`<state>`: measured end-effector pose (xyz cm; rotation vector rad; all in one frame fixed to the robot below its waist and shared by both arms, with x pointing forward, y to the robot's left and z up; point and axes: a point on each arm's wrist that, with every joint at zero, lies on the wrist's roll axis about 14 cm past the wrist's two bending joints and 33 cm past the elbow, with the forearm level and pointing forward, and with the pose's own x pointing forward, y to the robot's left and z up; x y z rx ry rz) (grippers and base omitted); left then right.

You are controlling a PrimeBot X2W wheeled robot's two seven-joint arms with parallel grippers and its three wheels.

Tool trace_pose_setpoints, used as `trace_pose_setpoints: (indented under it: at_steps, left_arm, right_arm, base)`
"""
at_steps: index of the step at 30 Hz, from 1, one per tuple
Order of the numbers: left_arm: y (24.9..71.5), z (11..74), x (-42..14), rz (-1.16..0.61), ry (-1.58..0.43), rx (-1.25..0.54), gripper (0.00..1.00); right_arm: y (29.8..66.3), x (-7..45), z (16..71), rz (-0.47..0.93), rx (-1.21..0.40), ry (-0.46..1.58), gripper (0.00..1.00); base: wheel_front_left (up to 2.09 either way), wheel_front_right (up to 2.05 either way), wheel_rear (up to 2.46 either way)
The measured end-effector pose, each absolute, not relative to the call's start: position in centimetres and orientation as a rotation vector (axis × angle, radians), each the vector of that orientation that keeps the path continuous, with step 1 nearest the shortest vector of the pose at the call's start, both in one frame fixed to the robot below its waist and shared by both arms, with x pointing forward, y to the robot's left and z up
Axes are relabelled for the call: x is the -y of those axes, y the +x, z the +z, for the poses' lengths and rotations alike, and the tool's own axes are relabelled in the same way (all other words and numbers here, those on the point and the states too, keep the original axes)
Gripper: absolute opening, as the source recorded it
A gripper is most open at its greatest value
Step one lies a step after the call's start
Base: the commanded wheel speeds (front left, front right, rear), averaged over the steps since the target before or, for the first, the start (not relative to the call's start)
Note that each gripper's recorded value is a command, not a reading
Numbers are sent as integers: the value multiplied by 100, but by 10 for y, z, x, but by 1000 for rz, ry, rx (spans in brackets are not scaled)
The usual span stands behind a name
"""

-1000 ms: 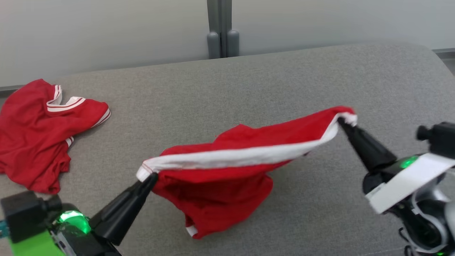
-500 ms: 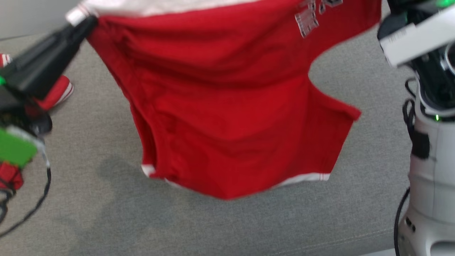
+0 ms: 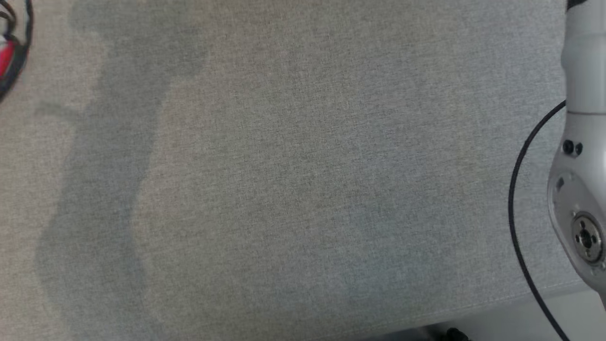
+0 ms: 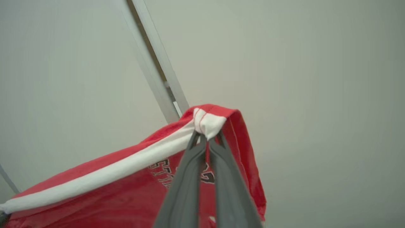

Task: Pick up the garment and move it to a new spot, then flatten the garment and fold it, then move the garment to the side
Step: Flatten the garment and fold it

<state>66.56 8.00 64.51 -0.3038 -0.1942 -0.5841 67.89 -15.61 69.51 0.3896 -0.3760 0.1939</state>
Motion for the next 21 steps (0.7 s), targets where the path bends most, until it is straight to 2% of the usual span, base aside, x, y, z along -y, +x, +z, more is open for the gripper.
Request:
trace_pose_setpoints:
  at_steps: [4, 8, 15, 21]
  left_arm:
    - [661, 573, -63, -590, -311, 108, 0]
    - [614, 501, -48, -637, -329, -31, 0]
    - [496, 427, -49, -665, -435, -283, 0]
    - [392, 408, -56, -610, -546, -426, 0]
  right_arm:
    - [679, 146, 600, 180, 207, 380, 0]
    - [639, 147, 517, 148, 51, 411, 0]
    - [531, 175, 446, 77, -130, 459, 0]
    - [427, 197, 436, 61, -259, 475, 0]
  base:
    - [0, 0, 0]
    - [0, 0, 0]
    - [0, 0, 0]
    - [0, 0, 0]
